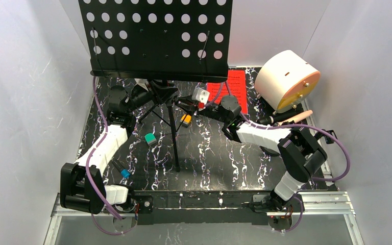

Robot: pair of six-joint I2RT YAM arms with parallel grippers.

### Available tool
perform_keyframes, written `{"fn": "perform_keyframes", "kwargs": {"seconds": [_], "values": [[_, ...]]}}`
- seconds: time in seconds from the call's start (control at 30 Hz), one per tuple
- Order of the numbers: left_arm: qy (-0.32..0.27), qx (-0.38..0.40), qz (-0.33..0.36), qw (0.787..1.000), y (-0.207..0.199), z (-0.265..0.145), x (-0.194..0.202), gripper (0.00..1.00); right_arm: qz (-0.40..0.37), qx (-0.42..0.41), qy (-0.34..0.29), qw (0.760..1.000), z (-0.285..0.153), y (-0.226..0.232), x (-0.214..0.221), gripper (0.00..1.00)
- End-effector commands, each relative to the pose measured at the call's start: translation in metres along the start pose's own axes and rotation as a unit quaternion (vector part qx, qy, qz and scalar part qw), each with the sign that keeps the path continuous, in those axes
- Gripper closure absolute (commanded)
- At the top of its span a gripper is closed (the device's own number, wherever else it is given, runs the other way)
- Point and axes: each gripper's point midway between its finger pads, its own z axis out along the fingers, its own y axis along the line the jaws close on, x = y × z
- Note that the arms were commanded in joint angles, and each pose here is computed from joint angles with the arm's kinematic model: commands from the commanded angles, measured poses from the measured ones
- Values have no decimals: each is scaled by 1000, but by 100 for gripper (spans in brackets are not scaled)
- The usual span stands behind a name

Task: Pack up the instrument practice props
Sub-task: Unscrew the knob on the music stand.

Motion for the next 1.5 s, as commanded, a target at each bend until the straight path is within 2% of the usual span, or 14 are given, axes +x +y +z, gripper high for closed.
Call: {"fn": "perform_keyframes", "kwargs": {"seconds": [0.0,0.07,0.2,0.3,0.47,0.7,0.73,0.83,0.93,1.1,1.23,1.33,1.47], "values": [[26,-12,-66,997,2,0,13,100,-43,9,-67,997,14,-16,-45,75],[27,-11,-67,997,3,1,13,100,-51,8,-70,996,16,-16,-48,83],[29,-11,-69,997,3,1,14,100,-64,6,-72,995,18,-17,-54,89],[29,-11,-69,997,3,1,14,100,-85,2,-69,994,18,-14,-55,99],[28,-9,-69,997,2,1,13,100,-212,-8,-33,977,21,-9,-48,99],[31,-9,-69,997,2,1,14,100,-386,-18,1,922,24,-3,-52,99],[31,-9,-69,997,2,1,13,100,-387,-17,4,922,26,-5,-54,99],[33,-13,-66,997,3,0,14,100,-330,-25,19,944,27,-4,-55,99],[36,-20,-63,997,5,-1,16,100,-281,-17,20,959,18,1,-54,88],[39,-22,-64,997,6,0,17,100,-217,26,16,976,1,0,-51,55],[40,-23,-64,997,7,0,17,100,-181,46,-11,982,-1,-2,-65,47],[41,-23,-64,997,7,0,18,100,-198,45,-28,979,3,-3,-71,46],[41,-23,-62,997,6,-1,17,100,-197,44,-19,979,13,-8,-68,45]]}}
